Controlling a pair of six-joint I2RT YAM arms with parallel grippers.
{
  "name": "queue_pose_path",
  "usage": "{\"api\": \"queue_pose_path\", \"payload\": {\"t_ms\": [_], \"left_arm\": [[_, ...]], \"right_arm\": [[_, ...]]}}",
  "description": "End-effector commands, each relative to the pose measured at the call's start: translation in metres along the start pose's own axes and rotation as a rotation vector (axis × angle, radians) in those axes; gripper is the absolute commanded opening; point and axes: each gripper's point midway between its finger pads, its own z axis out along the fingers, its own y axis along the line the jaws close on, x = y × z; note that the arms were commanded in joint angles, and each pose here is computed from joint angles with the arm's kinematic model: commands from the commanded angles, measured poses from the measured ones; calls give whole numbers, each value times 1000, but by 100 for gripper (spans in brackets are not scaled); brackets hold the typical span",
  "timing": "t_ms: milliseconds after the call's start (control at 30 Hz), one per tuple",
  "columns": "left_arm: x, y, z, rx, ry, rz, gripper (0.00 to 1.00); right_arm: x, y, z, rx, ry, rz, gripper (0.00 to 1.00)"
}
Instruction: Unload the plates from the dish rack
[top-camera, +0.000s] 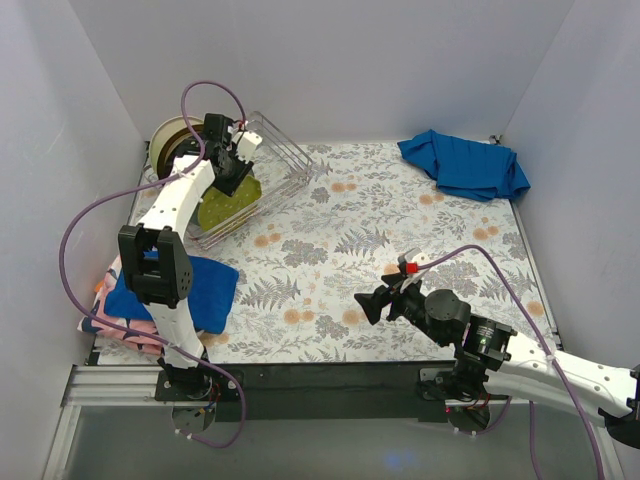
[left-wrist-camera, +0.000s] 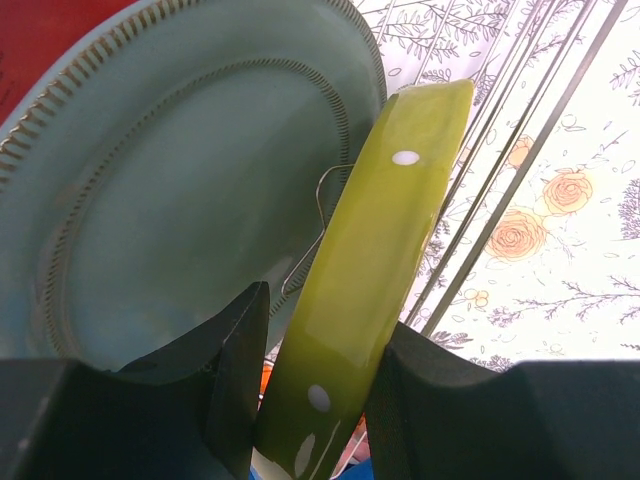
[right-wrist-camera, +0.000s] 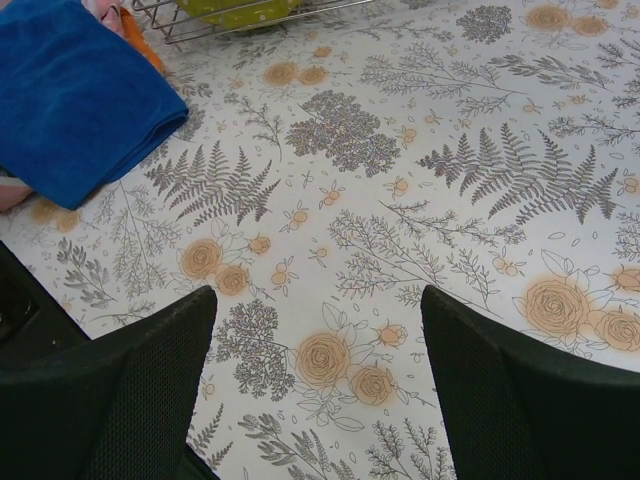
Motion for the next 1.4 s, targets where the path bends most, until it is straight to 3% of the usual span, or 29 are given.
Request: {"api": "queue_pose_path", "payload": {"t_ms": [0,300,700,1367], "left_arm": [[-10,-35,-8,128,-17,-81,31],[-7,-43,-17,160,-16,-83,40],[-19,-26,-28,75,-58,-59,39],[-31,-21,-36,63,-102,-31,43]], "right_arm": [[-19,4,0,-5,-68,33,88],[-15,7,4,-14,-43,30,87],[-15,7,5,-8,-42,26,87],[-13,8,7,-14,-34,16,87]]}}
